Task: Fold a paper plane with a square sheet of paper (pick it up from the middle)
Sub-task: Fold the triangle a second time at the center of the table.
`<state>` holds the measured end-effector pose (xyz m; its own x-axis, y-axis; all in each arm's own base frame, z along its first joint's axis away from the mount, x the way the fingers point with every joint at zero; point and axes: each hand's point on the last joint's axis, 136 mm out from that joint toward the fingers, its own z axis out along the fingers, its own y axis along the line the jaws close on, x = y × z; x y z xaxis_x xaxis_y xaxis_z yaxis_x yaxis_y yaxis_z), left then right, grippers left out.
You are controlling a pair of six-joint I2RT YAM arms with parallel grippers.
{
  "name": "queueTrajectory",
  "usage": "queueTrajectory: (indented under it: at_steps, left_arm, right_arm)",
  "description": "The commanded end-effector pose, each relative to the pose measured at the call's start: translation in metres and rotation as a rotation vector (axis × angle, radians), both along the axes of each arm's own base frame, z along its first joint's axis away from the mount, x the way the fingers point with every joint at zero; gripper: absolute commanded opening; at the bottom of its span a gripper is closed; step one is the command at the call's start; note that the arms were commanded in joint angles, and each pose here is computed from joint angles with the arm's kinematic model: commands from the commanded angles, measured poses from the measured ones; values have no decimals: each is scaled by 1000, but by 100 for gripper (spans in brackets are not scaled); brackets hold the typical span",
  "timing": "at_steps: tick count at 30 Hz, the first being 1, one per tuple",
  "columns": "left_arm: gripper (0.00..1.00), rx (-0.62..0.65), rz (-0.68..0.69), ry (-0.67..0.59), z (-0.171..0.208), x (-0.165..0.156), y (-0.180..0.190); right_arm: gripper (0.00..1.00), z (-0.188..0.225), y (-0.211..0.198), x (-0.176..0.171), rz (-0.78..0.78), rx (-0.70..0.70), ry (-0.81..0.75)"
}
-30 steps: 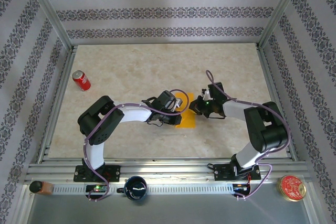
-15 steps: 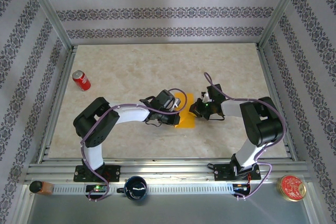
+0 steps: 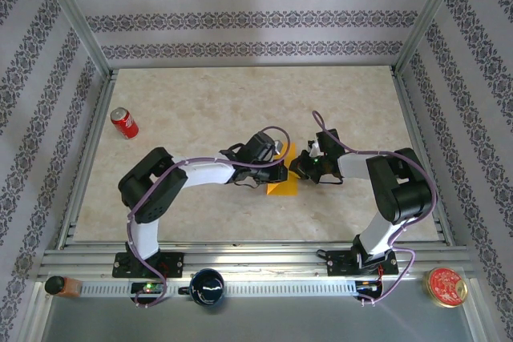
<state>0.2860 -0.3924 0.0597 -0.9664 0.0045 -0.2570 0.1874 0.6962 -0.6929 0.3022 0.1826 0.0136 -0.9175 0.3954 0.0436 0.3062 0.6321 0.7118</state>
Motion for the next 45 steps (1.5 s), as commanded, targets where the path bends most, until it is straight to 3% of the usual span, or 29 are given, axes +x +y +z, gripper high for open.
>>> queueTrajectory:
  at_steps: [1, 8, 15, 19, 29, 45]
  left_arm:
    - [5, -36, 40, 7, -2, 7, -14]
    - [5, 8, 67, -4, -21, 17, -13]
    - [6, 88, 86, 27, -52, 6, 7]
    - [9, 117, 82, 16, -55, -1, 19]
    - [14, 42, 82, 4, -43, -9, 24]
    - [12, 181, 64, 87, -63, -43, 70]
  right_arm:
    - [0, -31, -19, -21, -48, -95, 111]
    - [0, -31, -19, -21, -47, -92, 111]
    - [0, -34, -20, -23, -45, -100, 115]
    - [0, -38, -22, -26, -43, -112, 124]
    - [0, -43, -23, -28, -39, -118, 136]
    - [0, -37, -23, -26, -44, -118, 125]
